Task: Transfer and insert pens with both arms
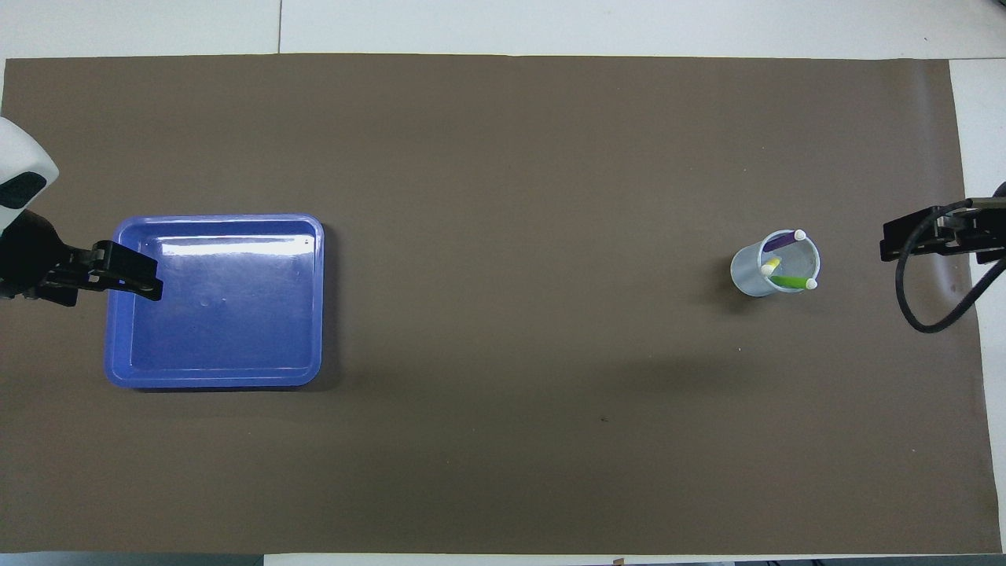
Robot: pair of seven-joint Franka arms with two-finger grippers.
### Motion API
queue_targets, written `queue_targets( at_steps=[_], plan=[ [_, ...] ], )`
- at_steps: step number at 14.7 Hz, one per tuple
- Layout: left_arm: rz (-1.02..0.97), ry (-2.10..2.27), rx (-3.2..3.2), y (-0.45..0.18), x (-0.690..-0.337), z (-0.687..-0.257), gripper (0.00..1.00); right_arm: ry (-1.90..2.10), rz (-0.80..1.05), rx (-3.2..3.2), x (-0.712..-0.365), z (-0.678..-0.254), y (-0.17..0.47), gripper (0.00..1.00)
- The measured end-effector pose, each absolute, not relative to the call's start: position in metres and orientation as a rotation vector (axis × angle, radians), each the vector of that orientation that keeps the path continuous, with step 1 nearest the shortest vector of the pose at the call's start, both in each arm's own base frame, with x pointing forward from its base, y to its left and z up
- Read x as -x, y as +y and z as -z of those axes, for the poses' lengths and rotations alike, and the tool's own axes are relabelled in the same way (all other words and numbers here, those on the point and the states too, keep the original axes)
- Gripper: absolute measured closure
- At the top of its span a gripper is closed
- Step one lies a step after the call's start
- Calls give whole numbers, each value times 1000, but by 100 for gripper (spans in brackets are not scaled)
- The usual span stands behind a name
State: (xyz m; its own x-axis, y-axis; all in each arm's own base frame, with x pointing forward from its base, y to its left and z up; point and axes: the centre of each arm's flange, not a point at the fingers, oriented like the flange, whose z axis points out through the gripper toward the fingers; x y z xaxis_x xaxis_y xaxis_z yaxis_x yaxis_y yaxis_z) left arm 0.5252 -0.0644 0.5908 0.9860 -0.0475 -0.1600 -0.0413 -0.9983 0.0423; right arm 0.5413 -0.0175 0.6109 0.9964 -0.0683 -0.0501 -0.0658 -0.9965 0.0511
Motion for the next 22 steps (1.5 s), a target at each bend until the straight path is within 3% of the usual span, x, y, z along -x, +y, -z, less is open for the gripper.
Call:
queue_targets(
  at_steps=[8, 22],
  plan=[
    [155, -198, -3095, -64, -516, -623, 0, -86, 78, -3099, -542, -611, -10, 0],
    [118, -196, -3116, -60, -512, -631, 0, -76, 80, -3121, -542, -611, -4, 0]
  ],
)
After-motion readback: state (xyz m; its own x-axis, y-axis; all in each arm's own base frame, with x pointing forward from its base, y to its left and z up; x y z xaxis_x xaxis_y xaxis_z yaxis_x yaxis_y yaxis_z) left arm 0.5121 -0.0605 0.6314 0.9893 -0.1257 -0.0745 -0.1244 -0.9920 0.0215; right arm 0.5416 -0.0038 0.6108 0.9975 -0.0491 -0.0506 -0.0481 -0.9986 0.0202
